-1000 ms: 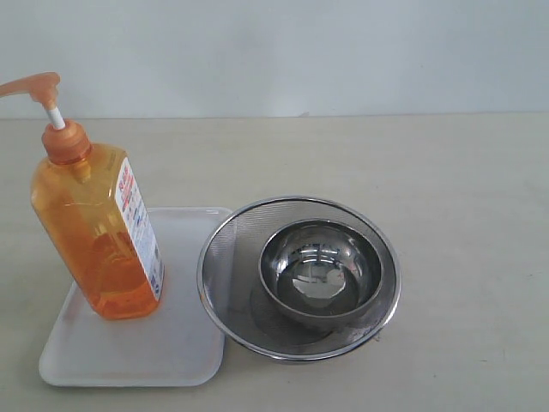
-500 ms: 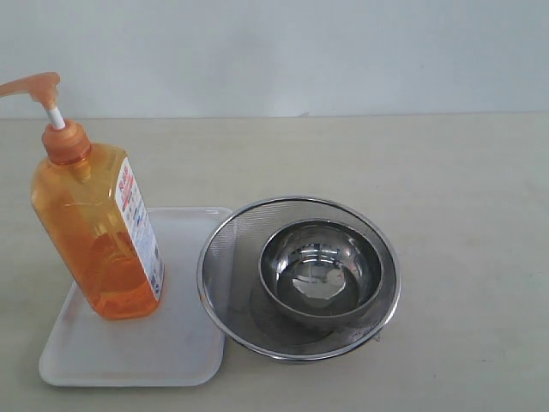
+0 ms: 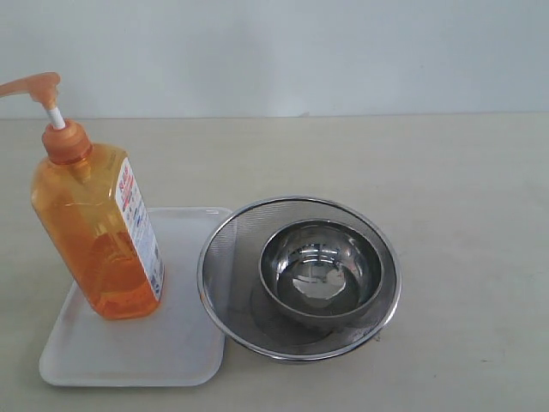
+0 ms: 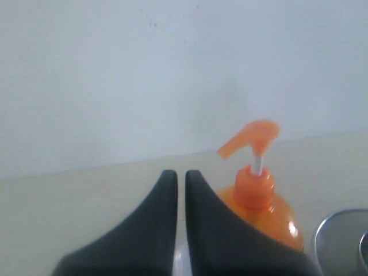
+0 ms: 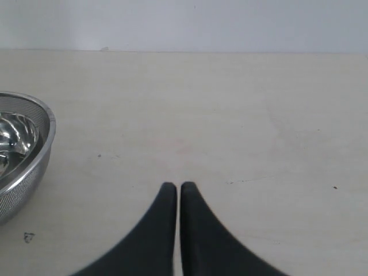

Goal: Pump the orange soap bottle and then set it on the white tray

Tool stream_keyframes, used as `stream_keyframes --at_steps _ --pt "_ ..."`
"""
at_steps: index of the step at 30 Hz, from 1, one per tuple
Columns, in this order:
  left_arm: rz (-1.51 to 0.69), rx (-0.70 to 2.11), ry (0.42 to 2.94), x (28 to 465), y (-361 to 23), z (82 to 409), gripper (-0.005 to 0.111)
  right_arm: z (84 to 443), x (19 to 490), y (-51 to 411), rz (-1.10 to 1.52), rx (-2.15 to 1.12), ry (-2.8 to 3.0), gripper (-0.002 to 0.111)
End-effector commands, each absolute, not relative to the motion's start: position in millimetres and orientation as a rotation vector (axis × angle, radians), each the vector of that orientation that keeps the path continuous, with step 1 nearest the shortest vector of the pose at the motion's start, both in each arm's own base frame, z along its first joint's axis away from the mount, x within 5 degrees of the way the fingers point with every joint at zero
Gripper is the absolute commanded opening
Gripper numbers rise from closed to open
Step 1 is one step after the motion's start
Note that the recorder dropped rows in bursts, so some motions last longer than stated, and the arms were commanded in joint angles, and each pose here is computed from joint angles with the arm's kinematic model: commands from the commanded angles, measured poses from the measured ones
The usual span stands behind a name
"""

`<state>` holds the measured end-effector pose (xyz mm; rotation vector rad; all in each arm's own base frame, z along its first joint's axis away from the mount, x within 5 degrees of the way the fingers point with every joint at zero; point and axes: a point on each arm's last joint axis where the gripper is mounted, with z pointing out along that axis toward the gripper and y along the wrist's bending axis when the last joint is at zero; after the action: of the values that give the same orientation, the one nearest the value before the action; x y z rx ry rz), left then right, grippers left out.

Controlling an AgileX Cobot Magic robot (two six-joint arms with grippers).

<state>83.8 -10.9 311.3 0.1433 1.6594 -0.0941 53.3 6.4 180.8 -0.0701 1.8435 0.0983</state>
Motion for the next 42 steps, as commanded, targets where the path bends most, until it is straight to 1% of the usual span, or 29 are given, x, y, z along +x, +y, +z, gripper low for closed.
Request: stream_keyframes --at_steps 1,5,8,14,17,21,30,36,38,42 --pt "-0.187 0.142 1.515 85.6 -18.1 306.0 0.005 181.7 53.0 6.2 0.1 -0.064 1.833 0.0" --pt "-0.242 0.064 1.523 88.8 -17.4 276.8 0.005 181.7 53.0 6.2 0.1 -0.064 1.833 0.0" --pt "-0.281 -0.012 1.519 83.2 -14.6 256.6 0.005 181.7 53.0 6.2 0.1 -0.064 1.833 0.0" --pt "-0.281 -0.093 1.384 63.1 -10.0 236.3 0.005 181.7 53.0 6.2 0.101 -0.062 1.833 0.0" --pt "-0.273 -0.085 1.321 55.7 -10.4 231.8 0.005 181.7 53.0 6.2 0.101 -0.062 1.833 0.0" --pt "-0.272 -0.085 1.301 52.8 -10.4 229.8 0.005 181.7 53.0 6.2 0.103 -0.06 1.833 0.0" --pt "-0.426 -0.204 1.296 52.9 -10.3 229.6 0.005 182.4 53.2 6.0 0.097 -0.064 1.825 0.0" --pt "-0.444 -0.221 1.296 52.9 -10.1 229.4 0.005 182.3 53.2 6.0 0.098 -0.062 1.825 0.0" --pt "-0.403 -0.198 1.304 53.1 -9.7 228.9 0.005 182.3 53.2 6.0 0.098 -0.063 1.825 0.0" --pt "-0.231 -0.085 1.326 53.6 -8.3 227.4 0.005 182.3 53.2 6.0 0.098 -0.063 1.825 0.0"
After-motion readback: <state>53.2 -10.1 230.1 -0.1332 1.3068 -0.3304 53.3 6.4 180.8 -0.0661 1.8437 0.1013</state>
